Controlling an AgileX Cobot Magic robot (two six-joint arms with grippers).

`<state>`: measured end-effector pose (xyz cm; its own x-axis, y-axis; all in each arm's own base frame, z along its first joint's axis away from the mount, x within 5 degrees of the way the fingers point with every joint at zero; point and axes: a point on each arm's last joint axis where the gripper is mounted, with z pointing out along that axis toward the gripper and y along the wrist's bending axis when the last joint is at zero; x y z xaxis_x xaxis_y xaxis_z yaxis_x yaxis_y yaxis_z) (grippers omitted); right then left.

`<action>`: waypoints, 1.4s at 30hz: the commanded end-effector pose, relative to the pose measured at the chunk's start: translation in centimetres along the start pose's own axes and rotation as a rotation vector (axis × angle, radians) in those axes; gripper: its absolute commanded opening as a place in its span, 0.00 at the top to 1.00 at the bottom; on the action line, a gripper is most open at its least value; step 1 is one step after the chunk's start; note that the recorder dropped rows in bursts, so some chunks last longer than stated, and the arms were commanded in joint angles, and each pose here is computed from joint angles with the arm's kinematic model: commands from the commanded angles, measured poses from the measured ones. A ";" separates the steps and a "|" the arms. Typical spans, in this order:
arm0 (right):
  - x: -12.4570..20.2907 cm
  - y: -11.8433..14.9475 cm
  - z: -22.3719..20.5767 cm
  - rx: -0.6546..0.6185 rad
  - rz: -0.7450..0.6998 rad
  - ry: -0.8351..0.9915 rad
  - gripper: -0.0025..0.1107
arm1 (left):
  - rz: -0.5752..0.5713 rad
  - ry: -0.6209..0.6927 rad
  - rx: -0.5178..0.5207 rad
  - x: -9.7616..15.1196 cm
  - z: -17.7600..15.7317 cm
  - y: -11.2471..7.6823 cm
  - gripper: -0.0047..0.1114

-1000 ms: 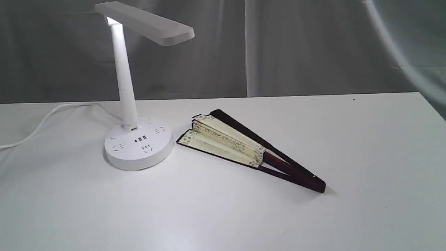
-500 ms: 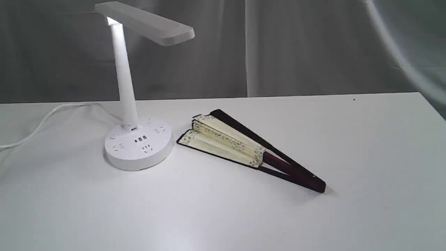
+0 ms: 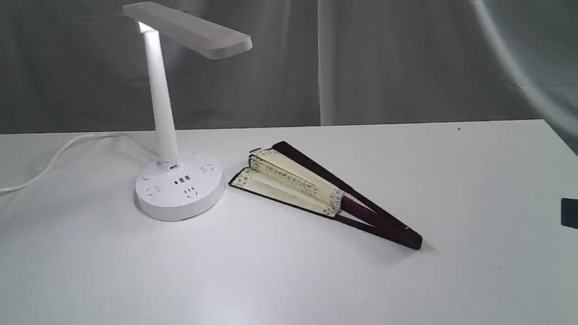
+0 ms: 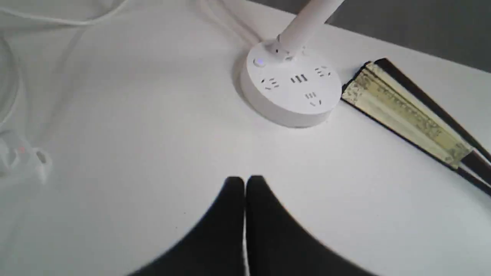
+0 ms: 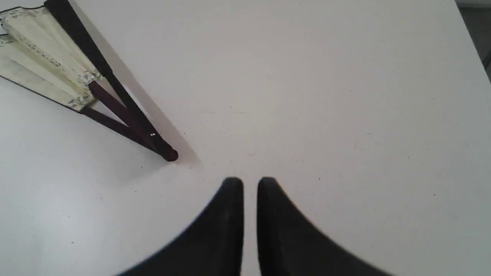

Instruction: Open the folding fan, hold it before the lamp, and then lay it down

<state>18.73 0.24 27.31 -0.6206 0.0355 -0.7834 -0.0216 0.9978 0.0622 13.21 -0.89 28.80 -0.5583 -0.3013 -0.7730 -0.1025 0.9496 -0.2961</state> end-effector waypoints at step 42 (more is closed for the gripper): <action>-8.2 11.3 19.8 -0.396 -0.348 0.512 0.71 | 0.233 0.614 -0.041 1.7 14.3 -2.1 0.96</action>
<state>38.65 12.11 22.16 -0.8116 -0.3861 -0.4384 -0.4979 0.8497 0.1735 24.05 -4.29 20.27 -0.9346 -0.0241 -0.3549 0.0269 0.9900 -0.1381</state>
